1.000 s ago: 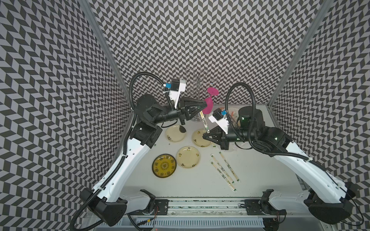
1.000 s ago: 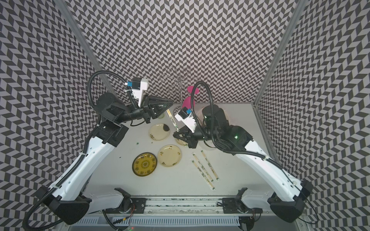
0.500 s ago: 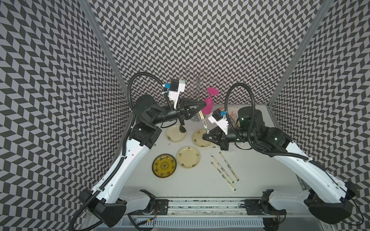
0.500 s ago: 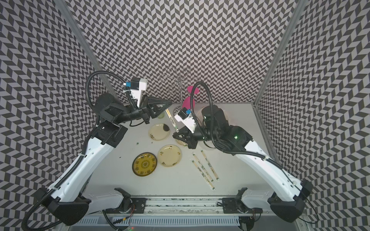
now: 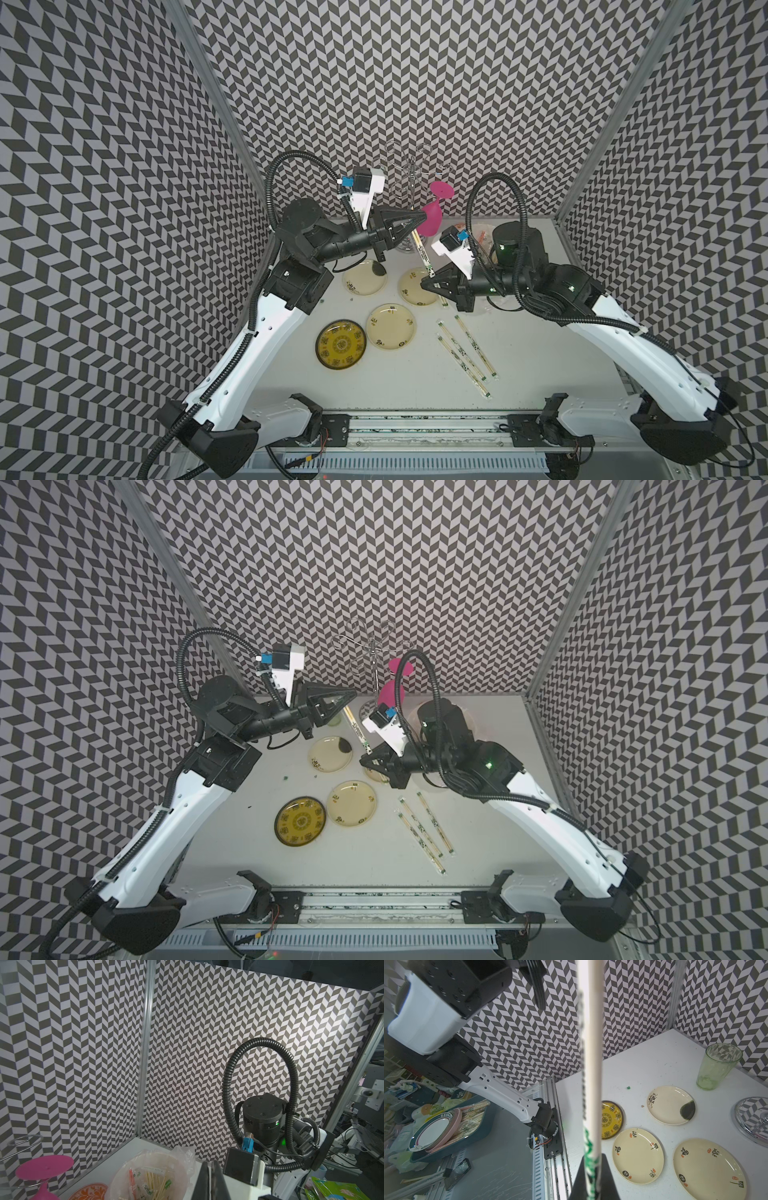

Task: Remove the packaging of disposable chopsticks
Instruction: Remove the packet bag from the disposable chopsticks.

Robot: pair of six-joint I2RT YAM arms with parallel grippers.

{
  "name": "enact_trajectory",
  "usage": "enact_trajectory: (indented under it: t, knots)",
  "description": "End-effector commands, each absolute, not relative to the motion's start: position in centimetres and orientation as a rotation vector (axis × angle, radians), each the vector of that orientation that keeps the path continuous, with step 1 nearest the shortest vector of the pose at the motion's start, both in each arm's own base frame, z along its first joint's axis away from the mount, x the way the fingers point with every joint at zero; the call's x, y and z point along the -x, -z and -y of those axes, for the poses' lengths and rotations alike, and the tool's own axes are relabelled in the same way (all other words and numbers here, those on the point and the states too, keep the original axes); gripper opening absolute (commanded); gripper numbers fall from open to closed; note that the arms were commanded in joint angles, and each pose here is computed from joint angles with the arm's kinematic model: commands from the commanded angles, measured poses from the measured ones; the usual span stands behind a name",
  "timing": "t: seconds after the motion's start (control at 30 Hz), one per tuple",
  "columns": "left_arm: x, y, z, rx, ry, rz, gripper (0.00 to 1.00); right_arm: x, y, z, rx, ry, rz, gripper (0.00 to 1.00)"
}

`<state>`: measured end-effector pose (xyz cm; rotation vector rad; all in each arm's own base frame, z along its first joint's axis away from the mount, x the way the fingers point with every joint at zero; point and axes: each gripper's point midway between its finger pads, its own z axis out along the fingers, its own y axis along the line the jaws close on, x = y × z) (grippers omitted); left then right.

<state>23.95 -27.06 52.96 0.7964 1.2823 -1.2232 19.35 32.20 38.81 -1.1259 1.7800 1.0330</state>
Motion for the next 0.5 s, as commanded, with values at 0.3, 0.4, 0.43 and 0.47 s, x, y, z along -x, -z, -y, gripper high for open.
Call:
enact_trajectory:
  t: [0.3,0.4,0.43,0.47]
  knots:
    - [-23.4,-54.1,26.8,-0.824,1.198,-1.212,0.0,-17.9,-40.5,-32.7,1.169,-1.111,-1.727,0.0]
    - [-23.3,-54.2,26.6,-0.822,1.184,-1.206,0.0,-17.9,-40.4,-32.7,1.17,-1.108,-1.731,0.0]
    - [-23.4,-54.3,26.6,-0.819,1.177,-1.206,0.0,-17.9,-40.5,-32.7,1.17,-1.109,-1.728,0.0]
    - [-23.6,-54.2,26.5,-0.81,1.165,-1.211,0.0,-17.9,-40.5,-32.7,1.165,-1.109,-1.73,0.0]
